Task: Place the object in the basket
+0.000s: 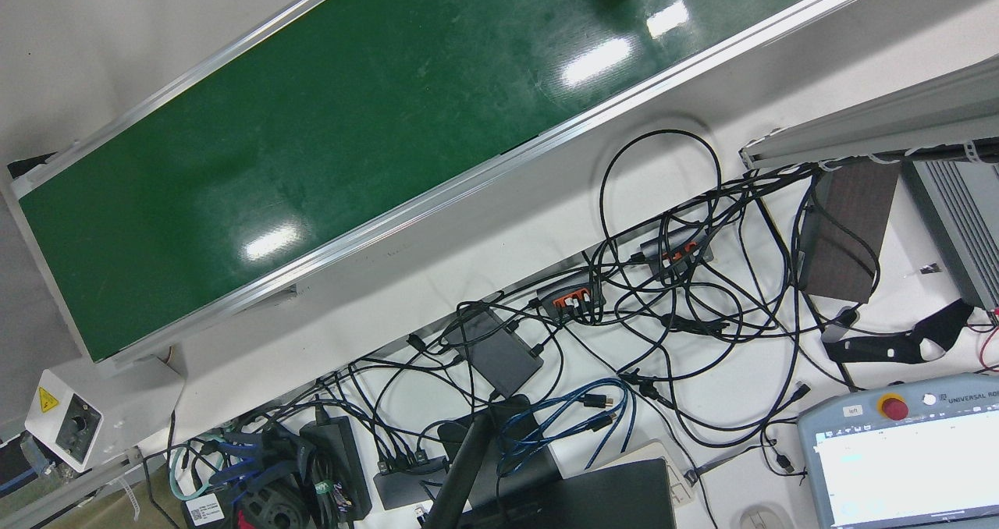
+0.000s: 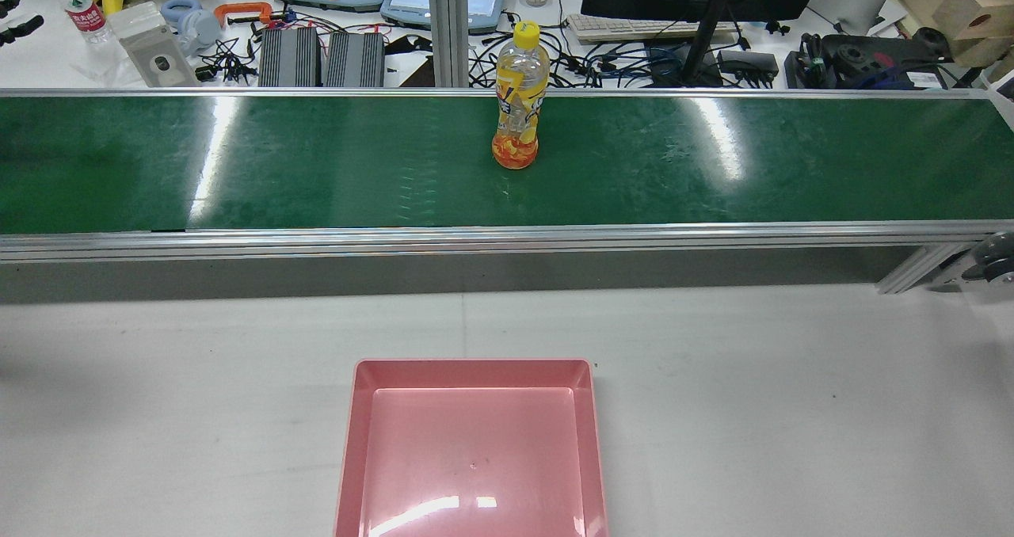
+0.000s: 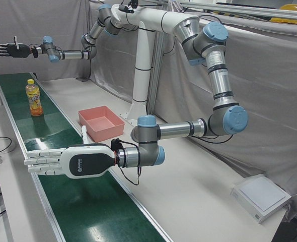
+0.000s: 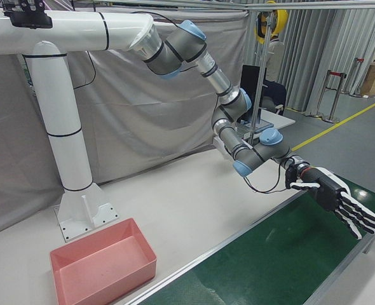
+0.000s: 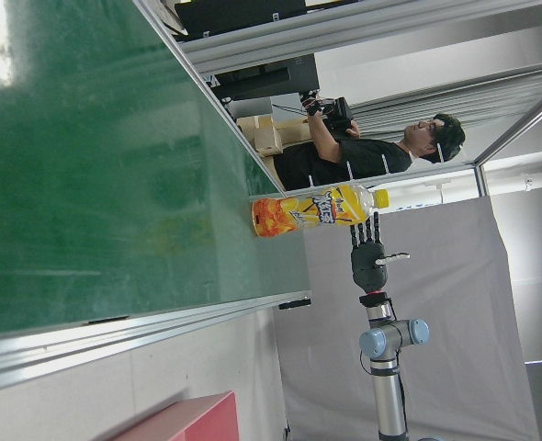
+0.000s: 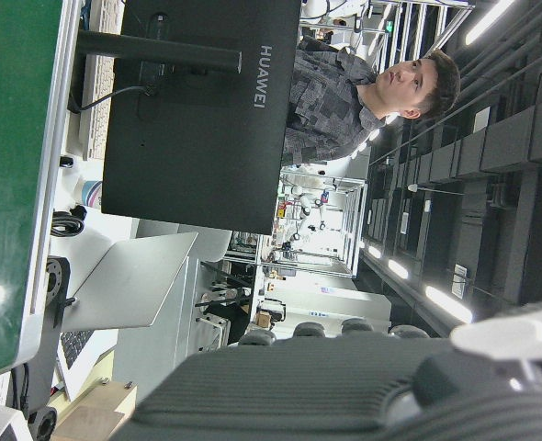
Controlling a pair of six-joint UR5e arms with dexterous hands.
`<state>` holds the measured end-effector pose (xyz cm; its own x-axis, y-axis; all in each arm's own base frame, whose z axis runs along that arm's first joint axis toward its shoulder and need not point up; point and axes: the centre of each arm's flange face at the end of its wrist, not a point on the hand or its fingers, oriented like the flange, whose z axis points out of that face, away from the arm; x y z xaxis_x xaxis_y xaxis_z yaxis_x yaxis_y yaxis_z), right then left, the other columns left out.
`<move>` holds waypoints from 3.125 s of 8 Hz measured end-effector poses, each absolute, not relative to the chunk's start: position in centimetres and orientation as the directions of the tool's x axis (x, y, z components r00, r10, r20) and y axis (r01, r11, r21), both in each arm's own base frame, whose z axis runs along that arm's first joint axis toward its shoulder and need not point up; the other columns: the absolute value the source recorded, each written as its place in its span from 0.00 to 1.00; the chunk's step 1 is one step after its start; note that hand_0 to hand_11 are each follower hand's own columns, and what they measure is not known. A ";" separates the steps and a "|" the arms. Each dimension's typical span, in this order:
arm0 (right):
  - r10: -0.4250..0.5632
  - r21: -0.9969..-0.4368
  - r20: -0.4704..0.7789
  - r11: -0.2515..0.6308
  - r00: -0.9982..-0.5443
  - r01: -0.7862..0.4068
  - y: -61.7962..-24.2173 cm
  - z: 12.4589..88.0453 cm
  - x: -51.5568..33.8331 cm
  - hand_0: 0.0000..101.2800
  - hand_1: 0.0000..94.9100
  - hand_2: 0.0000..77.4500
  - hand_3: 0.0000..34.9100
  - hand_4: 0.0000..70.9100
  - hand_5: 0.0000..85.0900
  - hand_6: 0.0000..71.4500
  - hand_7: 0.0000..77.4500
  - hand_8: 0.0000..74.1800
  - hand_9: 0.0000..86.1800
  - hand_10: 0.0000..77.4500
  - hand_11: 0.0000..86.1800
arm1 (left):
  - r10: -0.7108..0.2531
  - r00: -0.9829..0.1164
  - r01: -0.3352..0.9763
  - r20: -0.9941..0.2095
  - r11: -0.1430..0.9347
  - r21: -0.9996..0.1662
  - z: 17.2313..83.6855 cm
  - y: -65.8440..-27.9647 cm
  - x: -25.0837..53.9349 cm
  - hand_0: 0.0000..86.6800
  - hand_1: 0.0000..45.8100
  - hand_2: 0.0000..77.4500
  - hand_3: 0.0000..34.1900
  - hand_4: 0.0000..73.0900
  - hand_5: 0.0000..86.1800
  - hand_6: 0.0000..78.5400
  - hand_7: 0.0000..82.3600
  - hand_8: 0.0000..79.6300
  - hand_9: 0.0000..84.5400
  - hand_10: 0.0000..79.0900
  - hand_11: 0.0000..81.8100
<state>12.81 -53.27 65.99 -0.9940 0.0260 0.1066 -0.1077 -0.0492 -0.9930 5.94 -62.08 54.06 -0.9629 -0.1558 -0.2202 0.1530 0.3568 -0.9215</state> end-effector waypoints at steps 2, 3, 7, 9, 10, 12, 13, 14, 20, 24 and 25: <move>0.026 -0.993 0.107 -0.049 -0.994 -0.108 -53.3 66.0 12.8 0.00 0.00 0.01 0.01 0.00 0.00 0.00 0.01 0.00 0.00 0.00 0.00 | -0.156 -0.963 0.153 -0.220 0.356 -0.922 54.1 -62.1 5.9 0.54 0.23 0.01 0.00 0.01 0.04 0.00 0.00 0.01 0.01 0.08 0.13; 0.026 -0.993 0.107 -0.049 -0.994 -0.108 -53.3 66.0 12.8 0.00 0.00 0.01 0.01 0.00 0.00 0.00 0.01 0.00 0.00 0.00 0.00 | -0.156 -0.963 0.153 -0.220 0.357 -0.922 54.1 -62.1 5.9 0.54 0.23 0.01 0.00 0.01 0.04 0.00 0.00 0.01 0.01 0.08 0.13; 0.026 -0.993 0.107 -0.049 -0.994 -0.108 -53.3 66.0 12.8 0.00 0.00 0.01 0.01 0.00 0.00 0.00 0.01 0.00 0.00 0.00 0.00 | -0.157 -0.964 0.146 -0.215 0.361 -0.921 53.7 -62.1 6.0 0.54 0.23 0.01 0.00 0.01 0.04 0.00 0.00 0.01 0.02 0.08 0.13; 0.026 -0.993 0.107 -0.049 -0.994 -0.108 -53.3 66.0 12.8 0.00 0.00 0.01 0.01 0.00 0.00 0.00 0.01 0.00 0.00 0.00 0.00 | -0.157 -0.964 0.145 -0.214 0.362 -0.921 53.6 -62.1 6.0 0.54 0.23 0.00 0.00 0.01 0.04 0.00 0.01 0.01 0.02 0.08 0.13; 0.026 -0.993 0.107 -0.049 -0.994 -0.108 -53.3 66.0 12.8 0.00 0.00 0.01 0.01 0.00 0.00 0.00 0.01 0.00 0.00 0.00 0.00 | -0.157 -0.964 0.144 -0.213 0.363 -0.921 53.6 -62.1 6.0 0.54 0.23 0.00 0.00 0.01 0.04 0.00 0.00 0.01 0.02 0.08 0.13; 0.026 -0.993 0.107 -0.049 -0.994 -0.108 -53.3 66.0 12.8 0.00 0.00 0.01 0.01 0.00 0.00 0.00 0.01 0.00 0.00 0.00 0.00 | -0.158 -0.965 0.140 -0.209 0.363 -0.921 53.5 -62.2 5.9 0.54 0.23 0.01 0.00 0.01 0.04 0.00 0.01 0.01 0.02 0.08 0.13; 0.026 -0.993 0.107 -0.049 -0.994 -0.108 -53.3 66.0 12.8 0.00 0.00 0.01 0.01 0.00 0.00 0.00 0.01 0.00 0.00 0.00 0.00 | -0.157 -0.965 0.140 -0.208 0.362 -0.922 53.4 -62.2 5.8 0.54 0.23 0.01 0.00 0.01 0.04 0.00 0.00 0.01 0.02 0.08 0.13; 0.026 -0.993 0.107 -0.049 -0.994 -0.108 -53.3 66.0 12.8 0.00 0.00 0.01 0.01 0.00 0.00 0.00 0.01 0.00 0.00 0.00 0.00 | -0.156 -0.966 0.140 -0.208 0.361 -0.922 53.4 -62.2 5.7 0.54 0.23 0.01 0.00 0.01 0.04 0.00 0.00 0.01 0.02 0.08 0.13; 0.026 -0.993 0.107 -0.049 -0.994 -0.108 -53.3 66.0 12.8 0.00 0.00 0.01 0.01 0.00 0.00 0.00 0.01 0.00 0.00 0.00 0.00 | -0.147 -0.959 0.170 -0.241 0.381 -0.909 51.8 -62.1 6.3 0.54 0.23 0.01 0.00 0.01 0.04 0.00 0.00 0.01 0.04 0.08 0.13; 0.026 -0.993 0.107 -0.049 -0.994 -0.108 -53.3 66.0 12.8 0.00 0.00 0.01 0.01 0.00 0.00 0.00 0.01 0.00 0.00 0.00 0.00 | -0.164 -0.942 0.210 -0.293 0.394 -0.895 48.1 -61.6 8.7 0.55 0.23 0.01 0.00 0.01 0.04 0.00 0.01 0.02 0.04 0.08 0.15; 0.026 -0.993 0.107 -0.049 -0.994 -0.108 -53.3 66.0 12.8 0.00 0.00 0.01 0.01 0.00 0.00 0.00 0.01 0.00 0.00 0.00 0.00 | -0.201 -0.934 0.194 -0.295 0.409 -0.892 45.7 -62.1 11.8 0.55 0.23 0.00 0.00 0.00 0.04 0.00 0.00 0.02 0.05 0.10 0.16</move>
